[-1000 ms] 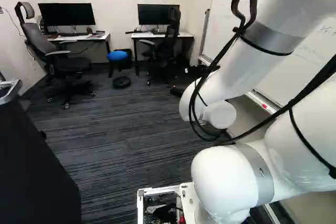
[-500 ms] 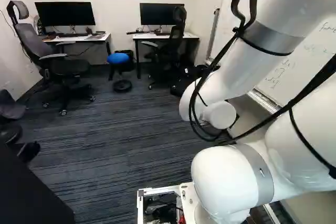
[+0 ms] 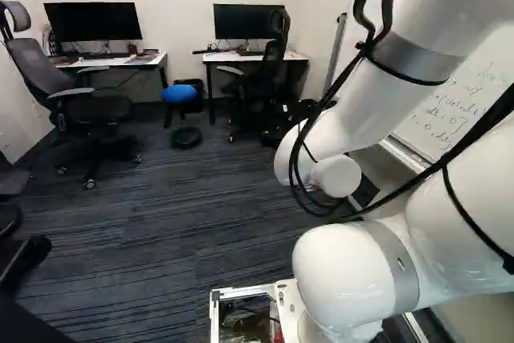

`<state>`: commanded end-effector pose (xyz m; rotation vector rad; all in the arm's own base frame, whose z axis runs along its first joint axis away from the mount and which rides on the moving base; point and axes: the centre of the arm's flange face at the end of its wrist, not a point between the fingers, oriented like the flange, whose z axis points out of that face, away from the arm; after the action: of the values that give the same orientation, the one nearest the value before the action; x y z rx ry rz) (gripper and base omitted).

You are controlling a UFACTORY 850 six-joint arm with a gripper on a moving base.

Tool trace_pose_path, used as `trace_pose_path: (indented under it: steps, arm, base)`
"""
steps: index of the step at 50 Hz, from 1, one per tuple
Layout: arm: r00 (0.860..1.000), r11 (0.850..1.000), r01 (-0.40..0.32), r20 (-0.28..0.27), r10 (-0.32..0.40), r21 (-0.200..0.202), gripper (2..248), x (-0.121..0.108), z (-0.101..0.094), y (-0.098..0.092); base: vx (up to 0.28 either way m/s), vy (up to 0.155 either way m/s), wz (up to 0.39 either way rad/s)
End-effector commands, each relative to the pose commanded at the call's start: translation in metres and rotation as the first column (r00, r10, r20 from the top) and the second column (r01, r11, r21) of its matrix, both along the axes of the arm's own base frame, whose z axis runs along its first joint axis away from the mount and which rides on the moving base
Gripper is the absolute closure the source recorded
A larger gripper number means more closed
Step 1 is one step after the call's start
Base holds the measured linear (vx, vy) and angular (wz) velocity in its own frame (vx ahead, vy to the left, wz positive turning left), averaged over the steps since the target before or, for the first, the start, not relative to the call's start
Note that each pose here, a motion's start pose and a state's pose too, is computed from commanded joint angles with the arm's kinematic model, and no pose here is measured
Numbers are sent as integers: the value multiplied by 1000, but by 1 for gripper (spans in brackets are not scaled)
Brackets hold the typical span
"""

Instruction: Open the door and move inside

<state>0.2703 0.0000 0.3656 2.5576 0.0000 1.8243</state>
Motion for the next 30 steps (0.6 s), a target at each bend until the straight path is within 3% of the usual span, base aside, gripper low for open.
trace_pose_path:
  steps: [30]
  arm:
    - [1000, 1000, 0, 0, 0, 0, 3, 0, 0, 0]
  base:
    - [186, 39, -15]
